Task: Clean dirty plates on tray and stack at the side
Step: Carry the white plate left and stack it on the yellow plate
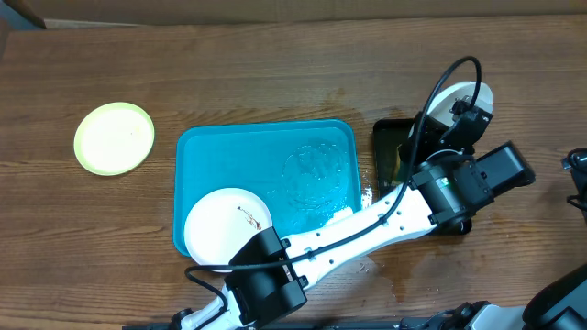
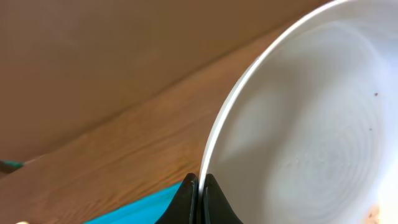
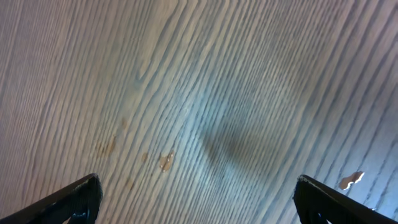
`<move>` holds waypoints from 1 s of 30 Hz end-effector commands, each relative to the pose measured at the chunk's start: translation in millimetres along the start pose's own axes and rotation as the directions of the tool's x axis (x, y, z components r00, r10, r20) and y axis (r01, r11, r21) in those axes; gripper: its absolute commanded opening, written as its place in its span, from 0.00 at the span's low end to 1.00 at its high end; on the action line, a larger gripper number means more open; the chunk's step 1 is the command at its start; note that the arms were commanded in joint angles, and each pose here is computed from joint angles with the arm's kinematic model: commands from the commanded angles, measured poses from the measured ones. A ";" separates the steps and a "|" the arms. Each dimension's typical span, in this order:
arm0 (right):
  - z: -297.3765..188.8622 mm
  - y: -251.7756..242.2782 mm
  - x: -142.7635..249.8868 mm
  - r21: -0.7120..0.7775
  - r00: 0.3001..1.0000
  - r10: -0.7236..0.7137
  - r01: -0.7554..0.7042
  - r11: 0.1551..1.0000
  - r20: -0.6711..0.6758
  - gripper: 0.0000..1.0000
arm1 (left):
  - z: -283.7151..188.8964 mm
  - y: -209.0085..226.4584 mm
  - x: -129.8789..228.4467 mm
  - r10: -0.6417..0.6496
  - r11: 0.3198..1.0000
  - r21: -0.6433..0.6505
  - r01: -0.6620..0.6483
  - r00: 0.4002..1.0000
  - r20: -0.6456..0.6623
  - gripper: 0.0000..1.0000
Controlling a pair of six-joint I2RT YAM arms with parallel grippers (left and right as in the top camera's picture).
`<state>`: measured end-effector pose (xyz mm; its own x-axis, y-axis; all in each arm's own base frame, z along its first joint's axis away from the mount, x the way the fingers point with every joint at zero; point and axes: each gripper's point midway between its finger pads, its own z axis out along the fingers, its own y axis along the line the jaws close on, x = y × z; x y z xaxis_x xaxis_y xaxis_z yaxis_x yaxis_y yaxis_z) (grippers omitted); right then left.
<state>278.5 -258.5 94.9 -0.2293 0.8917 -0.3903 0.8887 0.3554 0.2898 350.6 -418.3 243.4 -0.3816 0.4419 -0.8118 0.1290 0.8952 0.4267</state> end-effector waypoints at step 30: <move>-9.4 6.9 -13.5 -0.023 0.999 0.008 -0.007 1.000 0.041 1.00 | 164.2 312.4 145.8 -0.562 0.617 -0.060 0.785 0.386 -0.731 0.04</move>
<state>278.6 -258.4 94.9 -0.2294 0.8918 -0.3899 0.8884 0.3555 0.2904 481.1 -136.6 155.3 -0.9438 -0.2252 -0.2417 -0.1488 0.9430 -0.2975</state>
